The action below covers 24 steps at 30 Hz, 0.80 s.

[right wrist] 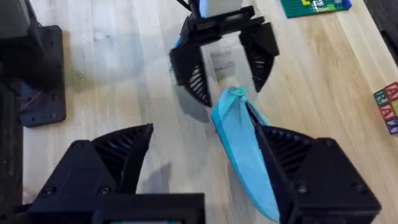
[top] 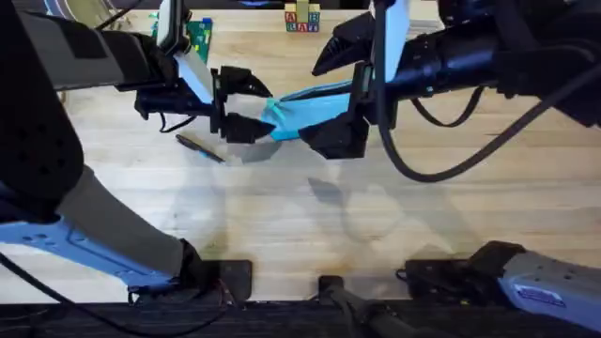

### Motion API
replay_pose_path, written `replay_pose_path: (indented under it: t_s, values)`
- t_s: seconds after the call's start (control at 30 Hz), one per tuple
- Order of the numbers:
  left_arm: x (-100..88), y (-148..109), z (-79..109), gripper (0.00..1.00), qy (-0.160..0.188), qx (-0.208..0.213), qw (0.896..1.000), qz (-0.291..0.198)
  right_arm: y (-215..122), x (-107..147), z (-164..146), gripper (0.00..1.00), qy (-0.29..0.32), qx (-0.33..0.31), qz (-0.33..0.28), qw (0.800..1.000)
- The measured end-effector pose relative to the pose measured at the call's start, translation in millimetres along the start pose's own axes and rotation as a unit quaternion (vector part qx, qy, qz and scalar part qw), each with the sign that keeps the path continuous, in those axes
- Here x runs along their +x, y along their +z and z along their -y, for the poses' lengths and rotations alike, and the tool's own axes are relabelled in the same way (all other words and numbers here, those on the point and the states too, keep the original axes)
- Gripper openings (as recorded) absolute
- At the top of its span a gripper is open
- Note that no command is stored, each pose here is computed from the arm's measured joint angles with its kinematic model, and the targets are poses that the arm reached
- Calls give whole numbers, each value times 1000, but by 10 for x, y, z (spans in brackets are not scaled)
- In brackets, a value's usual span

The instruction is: Unzip the bag, pick up the pens from the table one at a time and place them inside, then zip the bag closed.

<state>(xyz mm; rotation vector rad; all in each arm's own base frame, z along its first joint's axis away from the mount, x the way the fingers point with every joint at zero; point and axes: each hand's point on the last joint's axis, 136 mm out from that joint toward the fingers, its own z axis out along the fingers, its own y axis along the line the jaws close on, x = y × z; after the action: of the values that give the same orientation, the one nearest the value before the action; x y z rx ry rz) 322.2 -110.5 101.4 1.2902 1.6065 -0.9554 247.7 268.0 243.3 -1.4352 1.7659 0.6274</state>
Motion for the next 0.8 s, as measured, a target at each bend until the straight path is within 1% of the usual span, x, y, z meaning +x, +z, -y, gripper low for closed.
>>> replay_pose_path:
  t_s: [0.03,0.07,0.1,0.6,0.7,0.8]
  values:
    - [0,0,1,908,-1,0,1000,0,0,0,0,997,0,0,0,1000]
    - [0,0,4,969,-2,0,1000,0,0,0,0,997,0,0,0,1000]
    - [0,0,3,986,-2,0,1000,0,0,0,0,997,0,0,0,1000]
    - [3,-9,-1,995,-4,-1,1000,0,-11,7,20,997,1,4,-1,1000]
    - [17,-50,-19,995,-8,-7,1000,0,-84,0,77,996,4,16,4,1000]
    - [31,-132,-44,995,-15,-19,1000,-1,-245,-35,163,997,9,40,17,999]
